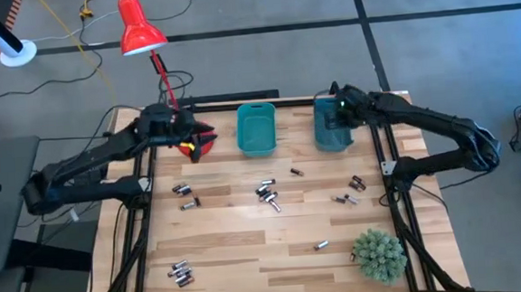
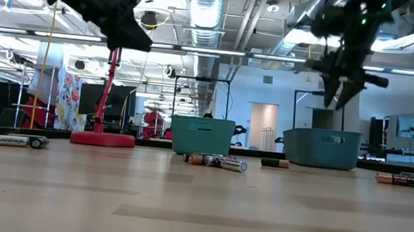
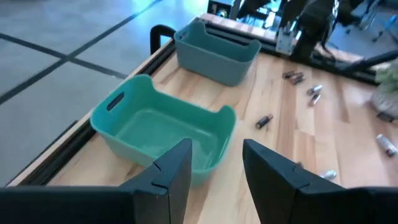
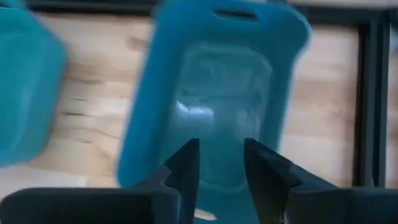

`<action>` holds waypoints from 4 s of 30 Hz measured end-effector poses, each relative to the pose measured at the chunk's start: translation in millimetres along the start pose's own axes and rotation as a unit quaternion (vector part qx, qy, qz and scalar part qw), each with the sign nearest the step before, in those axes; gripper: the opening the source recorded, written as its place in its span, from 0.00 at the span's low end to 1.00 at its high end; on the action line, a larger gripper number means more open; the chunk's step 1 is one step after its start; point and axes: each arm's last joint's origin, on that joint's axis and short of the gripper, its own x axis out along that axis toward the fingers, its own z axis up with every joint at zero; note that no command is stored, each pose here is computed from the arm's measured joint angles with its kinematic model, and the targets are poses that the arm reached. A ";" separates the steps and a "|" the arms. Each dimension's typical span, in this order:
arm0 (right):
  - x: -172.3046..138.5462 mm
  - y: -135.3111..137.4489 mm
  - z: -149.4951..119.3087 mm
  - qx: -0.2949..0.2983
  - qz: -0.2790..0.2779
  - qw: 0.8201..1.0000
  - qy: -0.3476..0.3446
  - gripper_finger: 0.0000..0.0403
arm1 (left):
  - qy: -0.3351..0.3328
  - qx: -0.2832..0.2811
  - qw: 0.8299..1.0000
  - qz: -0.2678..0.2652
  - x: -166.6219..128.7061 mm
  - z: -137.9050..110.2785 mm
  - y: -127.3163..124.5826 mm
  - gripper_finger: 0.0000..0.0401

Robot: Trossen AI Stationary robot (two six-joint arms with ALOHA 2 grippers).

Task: Sort batteries
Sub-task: Adjust the blue bin beside the green bin, then put the silver battery into the green bin

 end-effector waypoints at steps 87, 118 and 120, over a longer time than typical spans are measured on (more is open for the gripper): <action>134.0 34.5 21.9 0.066 -0.010 0.985 0.159 0.14 | -0.018 0.075 0.996 0.054 -2.7 1.9 9.5 0.34; -56.7 8.2 -11.6 -0.082 0.141 0.987 0.009 0.30 | -0.042 0.132 0.990 0.023 1.3 7.2 -13.2 0.34; -68.9 4.0 -24.5 -0.098 0.146 0.984 0.020 0.30 | -0.038 0.128 0.991 0.013 1.3 8.8 -23.5 0.34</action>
